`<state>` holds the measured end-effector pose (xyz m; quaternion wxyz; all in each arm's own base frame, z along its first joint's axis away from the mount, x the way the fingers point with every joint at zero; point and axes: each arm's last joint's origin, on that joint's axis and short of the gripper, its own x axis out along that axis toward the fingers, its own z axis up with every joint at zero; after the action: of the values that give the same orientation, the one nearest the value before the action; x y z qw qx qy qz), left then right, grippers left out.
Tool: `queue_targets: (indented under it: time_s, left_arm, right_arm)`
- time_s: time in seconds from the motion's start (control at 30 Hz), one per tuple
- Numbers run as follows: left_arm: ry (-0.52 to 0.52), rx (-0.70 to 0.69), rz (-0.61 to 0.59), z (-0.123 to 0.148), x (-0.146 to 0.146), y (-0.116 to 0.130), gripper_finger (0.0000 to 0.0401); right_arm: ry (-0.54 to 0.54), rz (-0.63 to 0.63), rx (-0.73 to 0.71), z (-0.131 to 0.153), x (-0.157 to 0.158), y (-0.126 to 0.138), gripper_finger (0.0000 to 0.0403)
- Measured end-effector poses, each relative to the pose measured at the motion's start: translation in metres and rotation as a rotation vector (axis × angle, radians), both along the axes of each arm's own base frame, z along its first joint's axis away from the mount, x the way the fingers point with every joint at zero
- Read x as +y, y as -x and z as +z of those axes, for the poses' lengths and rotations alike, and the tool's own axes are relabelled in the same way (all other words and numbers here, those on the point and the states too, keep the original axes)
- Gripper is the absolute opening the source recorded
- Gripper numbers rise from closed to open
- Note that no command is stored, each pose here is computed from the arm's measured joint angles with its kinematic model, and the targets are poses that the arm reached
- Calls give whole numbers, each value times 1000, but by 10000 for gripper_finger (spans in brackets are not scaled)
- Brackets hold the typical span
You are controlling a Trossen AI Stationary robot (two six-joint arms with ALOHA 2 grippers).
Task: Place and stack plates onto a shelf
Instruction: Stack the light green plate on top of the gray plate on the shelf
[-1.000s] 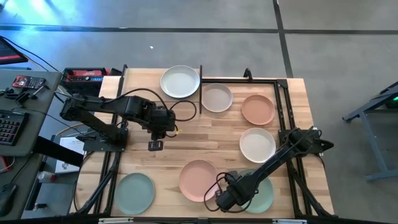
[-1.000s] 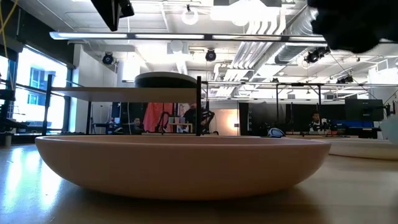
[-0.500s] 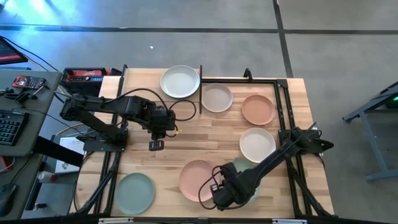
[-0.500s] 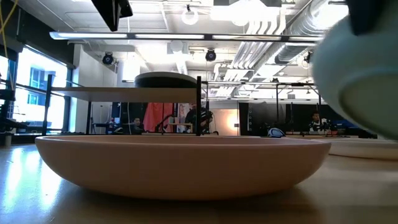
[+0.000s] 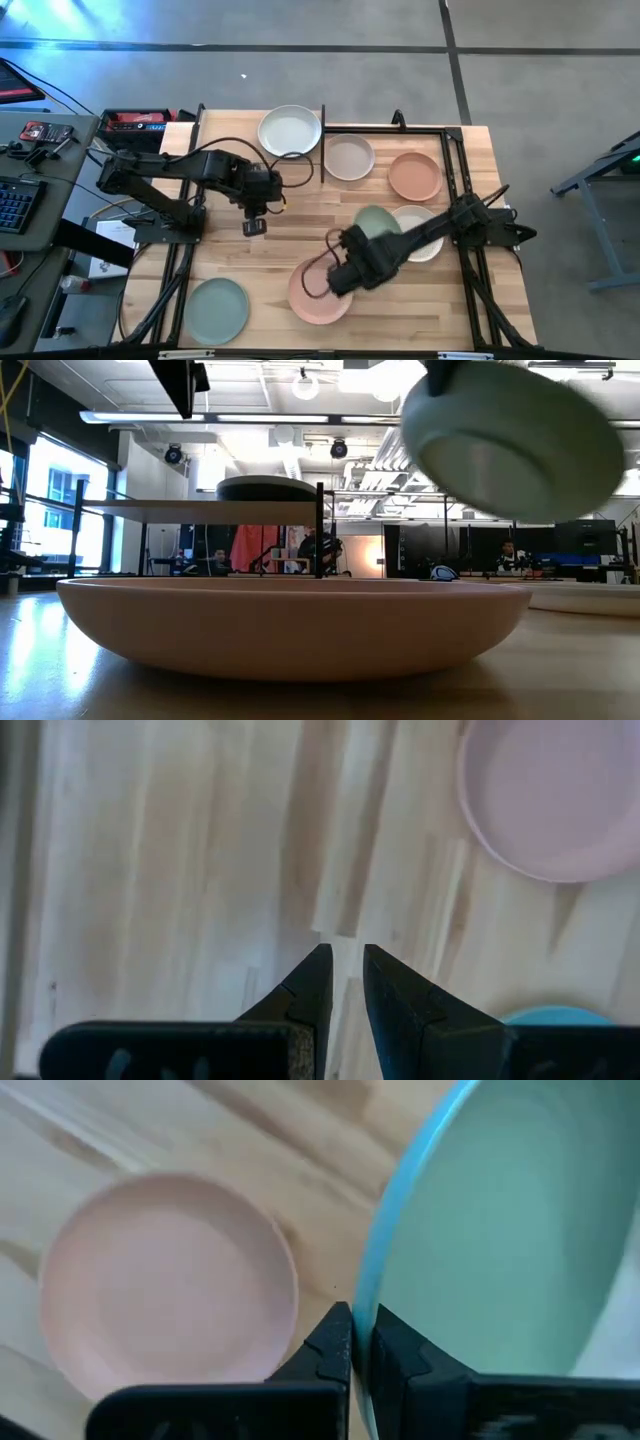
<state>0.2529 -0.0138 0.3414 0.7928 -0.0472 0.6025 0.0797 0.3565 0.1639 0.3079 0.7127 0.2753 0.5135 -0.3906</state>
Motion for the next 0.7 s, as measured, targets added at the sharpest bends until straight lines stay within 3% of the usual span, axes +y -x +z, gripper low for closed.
queue_targets:
  time_s: [0.7]
  left_arm:
    - [4, 128, 265, -3, 58, 16, 51]
  right_arm:
    - [230, 333, 73, 55, -179, -8, 0]
